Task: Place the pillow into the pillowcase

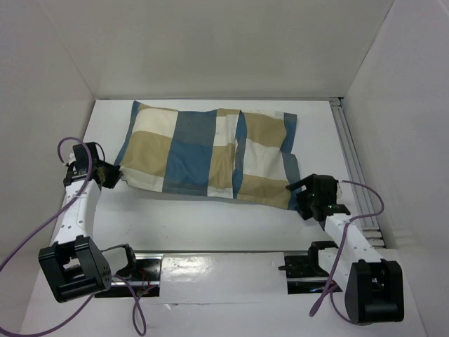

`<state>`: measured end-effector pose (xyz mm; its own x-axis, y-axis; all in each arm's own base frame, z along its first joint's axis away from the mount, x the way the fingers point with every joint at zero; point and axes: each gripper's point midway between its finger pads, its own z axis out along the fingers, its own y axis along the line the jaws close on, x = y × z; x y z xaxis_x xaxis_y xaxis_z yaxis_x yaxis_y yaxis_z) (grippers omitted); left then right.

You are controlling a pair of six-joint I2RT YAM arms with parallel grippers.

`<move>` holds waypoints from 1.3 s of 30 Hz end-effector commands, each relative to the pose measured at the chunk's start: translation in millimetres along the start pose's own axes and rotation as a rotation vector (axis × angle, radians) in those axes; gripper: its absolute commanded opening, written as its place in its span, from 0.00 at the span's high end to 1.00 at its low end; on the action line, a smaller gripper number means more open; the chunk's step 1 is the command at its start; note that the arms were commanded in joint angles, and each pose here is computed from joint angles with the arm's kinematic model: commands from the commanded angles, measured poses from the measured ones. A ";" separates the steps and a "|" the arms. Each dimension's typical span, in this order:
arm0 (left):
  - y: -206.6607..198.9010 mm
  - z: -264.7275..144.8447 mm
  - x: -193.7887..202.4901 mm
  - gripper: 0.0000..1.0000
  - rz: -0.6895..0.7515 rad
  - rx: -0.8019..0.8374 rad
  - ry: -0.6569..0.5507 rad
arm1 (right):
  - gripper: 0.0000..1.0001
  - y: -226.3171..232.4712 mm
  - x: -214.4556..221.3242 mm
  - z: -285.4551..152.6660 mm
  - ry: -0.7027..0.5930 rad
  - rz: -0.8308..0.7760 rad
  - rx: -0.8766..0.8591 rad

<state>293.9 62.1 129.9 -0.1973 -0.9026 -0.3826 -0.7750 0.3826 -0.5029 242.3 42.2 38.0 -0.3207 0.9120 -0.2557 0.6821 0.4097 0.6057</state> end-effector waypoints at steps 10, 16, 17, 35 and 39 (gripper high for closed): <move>-35.4 -15.8 -8.0 1.00 0.090 0.167 0.002 | 1.00 50.4 -18.4 22.7 -0.047 -0.033 -0.124; -98.8 -49.2 -34.5 1.00 0.208 0.281 0.074 | 1.00 177.1 -112.3 -76.0 -0.352 -0.159 -0.353; -102.7 -58.6 -46.5 1.00 0.205 0.287 0.048 | 1.00 187.9 -125.3 -91.1 -0.392 -0.172 -0.361; -128.9 -241.1 -174.0 1.00 0.130 0.445 -0.412 | 1.00 229.6 -221.2 -317.0 -0.934 -0.271 -0.404; -151.9 -186.8 -147.6 1.00 0.178 0.499 -0.266 | 1.00 240.0 -214.5 -254.8 -0.795 -0.351 -0.370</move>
<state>284.9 52.8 420.4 -0.2068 -0.8124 -0.5452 -0.3005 0.5830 -0.7549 280.9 -7.7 448.5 0.0830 0.6341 -0.7688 0.1213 0.7593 0.6393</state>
